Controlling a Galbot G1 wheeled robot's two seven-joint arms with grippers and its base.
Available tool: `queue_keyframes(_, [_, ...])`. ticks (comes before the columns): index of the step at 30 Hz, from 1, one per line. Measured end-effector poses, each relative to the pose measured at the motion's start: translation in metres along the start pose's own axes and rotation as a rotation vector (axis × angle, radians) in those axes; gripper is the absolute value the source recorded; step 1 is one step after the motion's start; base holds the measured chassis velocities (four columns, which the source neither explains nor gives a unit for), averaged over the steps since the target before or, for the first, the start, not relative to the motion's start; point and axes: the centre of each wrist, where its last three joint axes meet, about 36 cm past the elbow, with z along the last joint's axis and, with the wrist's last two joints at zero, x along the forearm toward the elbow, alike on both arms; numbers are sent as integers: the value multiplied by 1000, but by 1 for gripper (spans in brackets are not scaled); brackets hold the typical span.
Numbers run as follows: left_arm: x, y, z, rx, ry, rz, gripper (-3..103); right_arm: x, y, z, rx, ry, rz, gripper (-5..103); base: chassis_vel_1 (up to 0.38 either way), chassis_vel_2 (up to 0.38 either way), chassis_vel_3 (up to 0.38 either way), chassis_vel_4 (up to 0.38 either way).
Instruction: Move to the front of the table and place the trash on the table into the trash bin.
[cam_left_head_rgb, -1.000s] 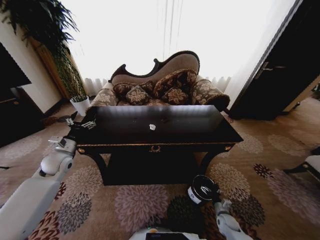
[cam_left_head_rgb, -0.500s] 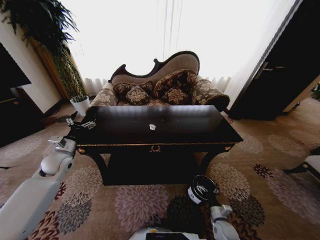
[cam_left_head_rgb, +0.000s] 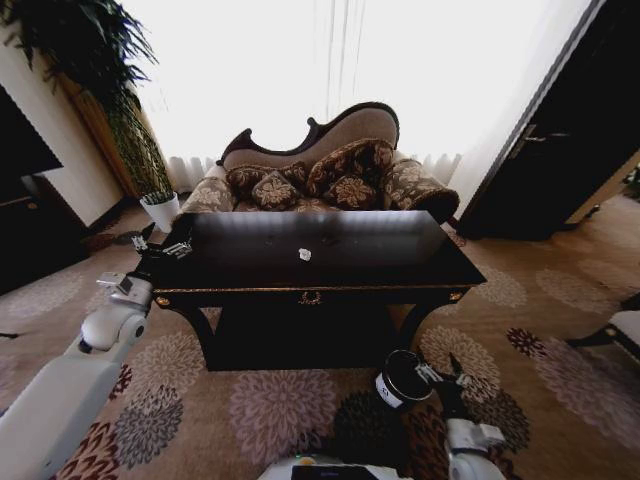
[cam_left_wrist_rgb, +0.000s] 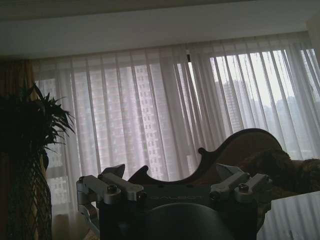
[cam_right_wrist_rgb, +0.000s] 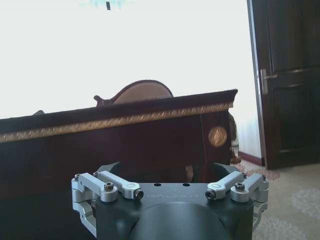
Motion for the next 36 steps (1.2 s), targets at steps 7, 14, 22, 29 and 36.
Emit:
queue_keyframes(7, [0, 0, 0, 0, 0, 0, 100, -1, -6, -32, 15, -63, 31, 100, 0, 0, 0, 0])
queue_keyframes(14, [0, 0, 0, 0, 0, 0, 100, -12, -13, -60, 39, -79, 16, 100, 0, 0, 0, 0])
queue_keyframes(22, [0, 0, 0, 0, 0, 0, 100, -30, -1, -85, 61, -72, -84, 100, 0, 0, 0, 0])
queue_keyframes(29, [0, 0, 0, 0, 0, 0, 100, -61, 24, -112, 88, -67, -233, 100, 0, 0, 0, 0])
queue_keyframes(36, [0, 0, 0, 0, 0, 0, 100, -96, 42, -133, 129, -36, -345, 100, 0, 0, 0, 0])
